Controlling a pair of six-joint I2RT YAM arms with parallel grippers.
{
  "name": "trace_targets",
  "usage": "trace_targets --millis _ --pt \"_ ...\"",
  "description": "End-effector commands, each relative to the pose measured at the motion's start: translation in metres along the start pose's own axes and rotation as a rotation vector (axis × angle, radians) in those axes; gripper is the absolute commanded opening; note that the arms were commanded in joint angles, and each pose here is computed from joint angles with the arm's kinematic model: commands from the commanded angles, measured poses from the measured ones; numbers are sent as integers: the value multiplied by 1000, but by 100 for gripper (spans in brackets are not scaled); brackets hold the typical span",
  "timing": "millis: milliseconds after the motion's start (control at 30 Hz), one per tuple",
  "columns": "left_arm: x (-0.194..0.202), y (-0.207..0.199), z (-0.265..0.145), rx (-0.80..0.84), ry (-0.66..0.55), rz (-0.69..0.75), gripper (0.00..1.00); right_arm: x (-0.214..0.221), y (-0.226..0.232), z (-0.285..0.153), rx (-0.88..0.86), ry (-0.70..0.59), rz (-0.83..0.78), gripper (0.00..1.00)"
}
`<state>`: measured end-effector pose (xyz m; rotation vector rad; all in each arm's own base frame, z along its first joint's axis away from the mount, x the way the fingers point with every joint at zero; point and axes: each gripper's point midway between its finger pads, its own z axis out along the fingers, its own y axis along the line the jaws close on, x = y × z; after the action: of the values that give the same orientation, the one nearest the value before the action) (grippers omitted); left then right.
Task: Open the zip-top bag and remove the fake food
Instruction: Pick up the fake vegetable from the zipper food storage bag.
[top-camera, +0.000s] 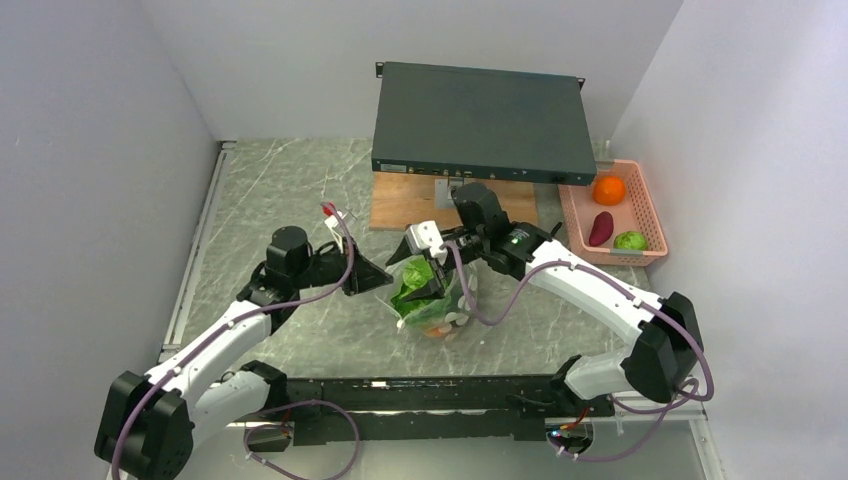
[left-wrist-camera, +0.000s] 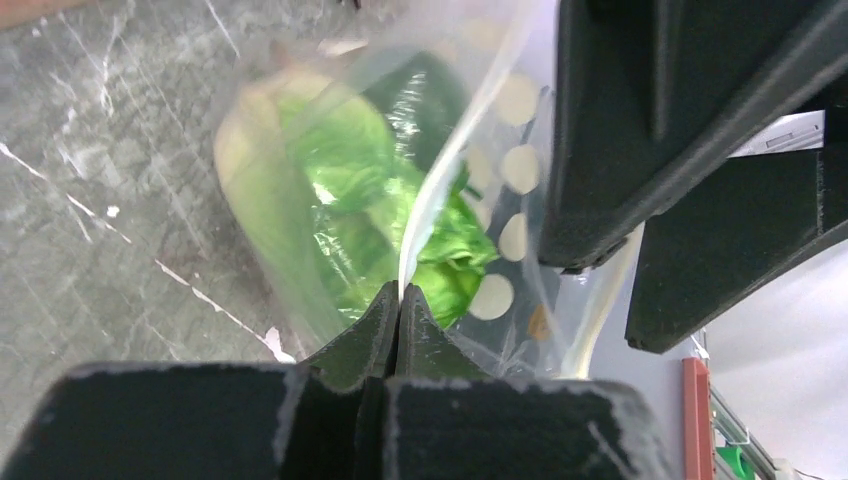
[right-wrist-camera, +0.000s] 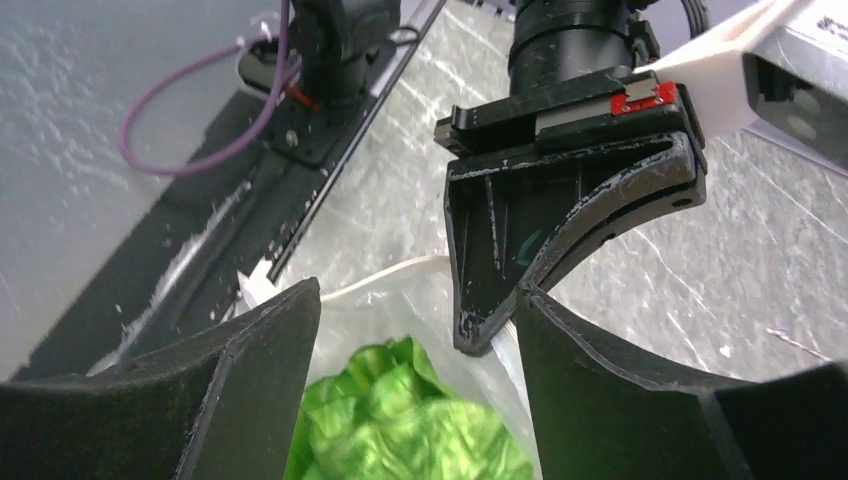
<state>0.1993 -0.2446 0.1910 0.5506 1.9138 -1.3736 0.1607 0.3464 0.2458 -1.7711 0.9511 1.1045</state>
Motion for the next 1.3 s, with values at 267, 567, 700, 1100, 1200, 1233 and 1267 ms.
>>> trace_targets --millis 267,567,700,1100,1200,1233,1267 --pt "-61 -40 -21 -19 -163 168 0 -26 -23 -4 97 -141 205 72" --pt "-58 -39 -21 -28 -131 163 0 -3 -37 -16 188 -33 156 46" --pt "-52 -37 -20 -25 -112 148 0 16 -37 -19 186 46 46 39" --pt "-55 -46 -16 40 -126 144 0 39 -9 -11 -127 259 -379 72" --pt "-60 -47 -16 40 -136 159 0 43 3 -11 -211 281 -417 79" --pt "-63 -48 -16 41 -142 166 0 44 5 -12 -234 285 -428 80" --pt "-66 -49 -16 44 -147 170 0 45 8 -13 -253 289 -430 80"
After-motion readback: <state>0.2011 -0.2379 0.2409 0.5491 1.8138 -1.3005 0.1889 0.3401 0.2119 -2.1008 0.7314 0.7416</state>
